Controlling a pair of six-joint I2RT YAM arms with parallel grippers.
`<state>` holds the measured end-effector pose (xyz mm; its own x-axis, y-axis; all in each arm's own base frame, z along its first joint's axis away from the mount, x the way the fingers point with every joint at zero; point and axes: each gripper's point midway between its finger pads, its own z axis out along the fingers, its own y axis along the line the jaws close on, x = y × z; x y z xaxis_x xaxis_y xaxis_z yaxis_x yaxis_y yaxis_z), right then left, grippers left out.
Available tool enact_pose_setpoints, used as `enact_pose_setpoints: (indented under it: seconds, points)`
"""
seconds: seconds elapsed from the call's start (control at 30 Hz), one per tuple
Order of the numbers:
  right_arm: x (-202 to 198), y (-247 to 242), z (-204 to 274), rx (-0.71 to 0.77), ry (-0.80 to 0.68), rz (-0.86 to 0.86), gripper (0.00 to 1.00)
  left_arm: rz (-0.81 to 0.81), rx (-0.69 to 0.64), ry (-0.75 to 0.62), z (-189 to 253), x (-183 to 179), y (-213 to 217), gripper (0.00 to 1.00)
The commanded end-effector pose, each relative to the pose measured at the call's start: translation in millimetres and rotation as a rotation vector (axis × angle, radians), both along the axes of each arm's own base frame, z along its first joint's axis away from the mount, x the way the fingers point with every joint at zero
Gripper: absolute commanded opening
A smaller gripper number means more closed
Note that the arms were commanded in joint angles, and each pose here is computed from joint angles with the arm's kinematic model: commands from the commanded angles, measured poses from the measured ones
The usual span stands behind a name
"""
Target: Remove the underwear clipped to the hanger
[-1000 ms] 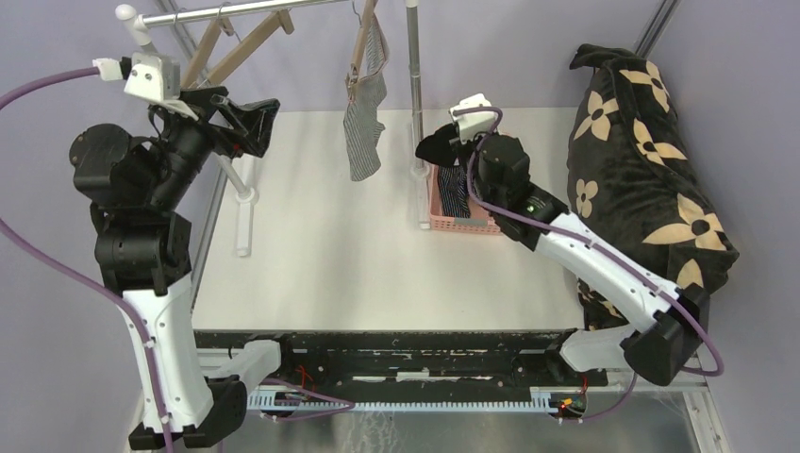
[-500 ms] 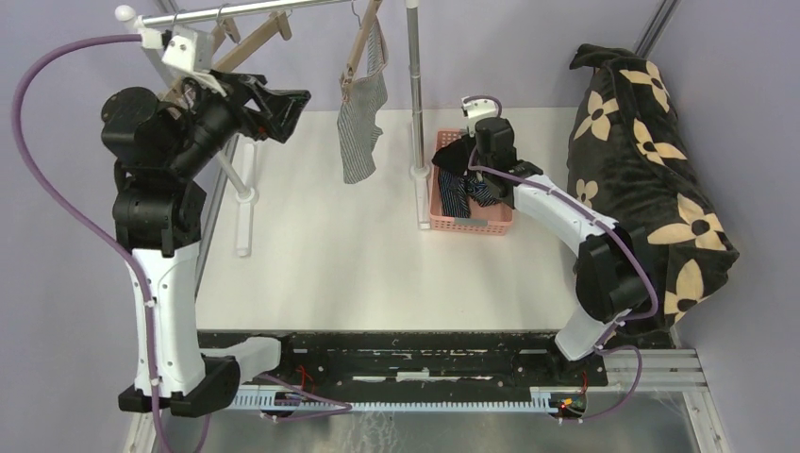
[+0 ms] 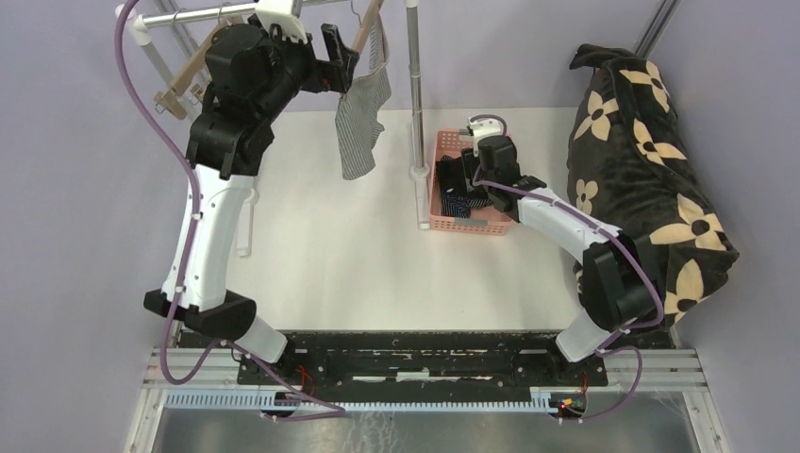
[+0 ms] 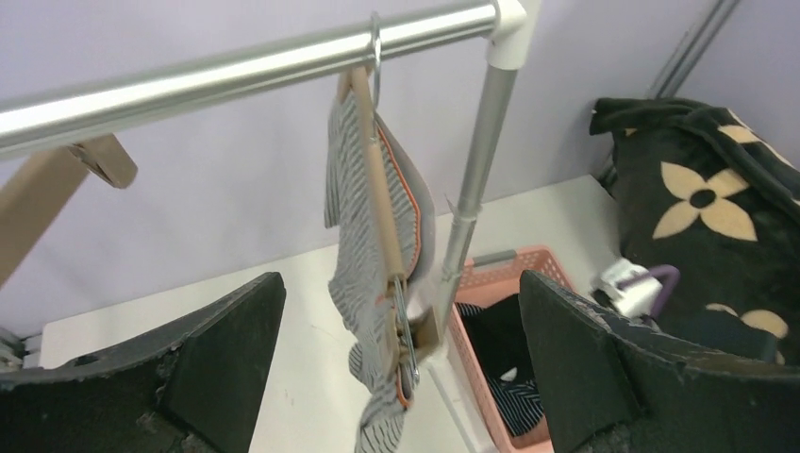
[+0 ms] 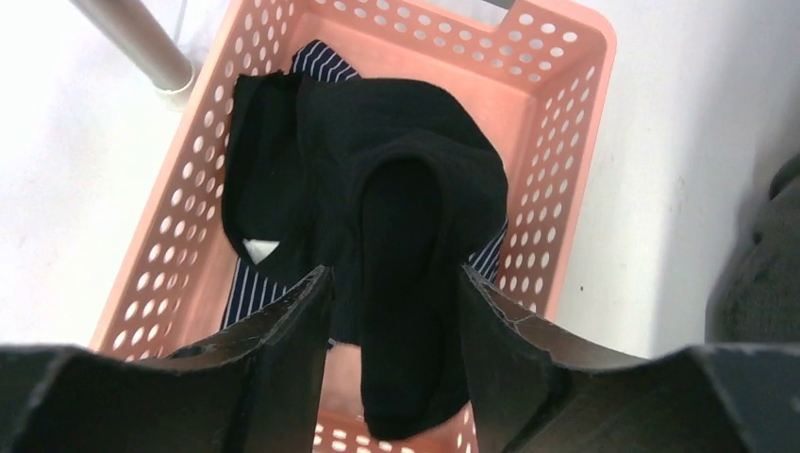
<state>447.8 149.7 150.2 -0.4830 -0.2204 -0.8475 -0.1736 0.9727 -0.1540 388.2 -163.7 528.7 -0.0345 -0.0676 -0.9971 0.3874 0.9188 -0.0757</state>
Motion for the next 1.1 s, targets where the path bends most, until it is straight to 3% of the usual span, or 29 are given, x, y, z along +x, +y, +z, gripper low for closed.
enact_pose_setpoints:
  seconds: [0.0, 0.47, 0.77, 0.87, 1.07]
  points:
    - [-10, 0, 51, 0.107, -0.124, -0.003, 0.57, 0.089, 0.023, -0.115, 36, 4, 17, 0.99]
    - [-62, 2, 72, 0.214, -0.144, 0.084, 0.53, 0.091, 0.04, -0.111, 12, 56, -3, 1.0]
    - [-90, -2, 102, 0.206, -0.186, 0.145, 0.45, 0.118, 0.034, -0.113, 4, 69, -4, 0.87]
    - [-96, -1, 110, 0.216, -0.197, 0.158, 0.44, 0.125, 0.039, -0.098, -3, 75, -5, 0.75]
    - [-107, -3, 119, 0.221, -0.222, 0.171, 0.44, 0.123, 0.059, -0.048, -24, 88, -9, 0.73]
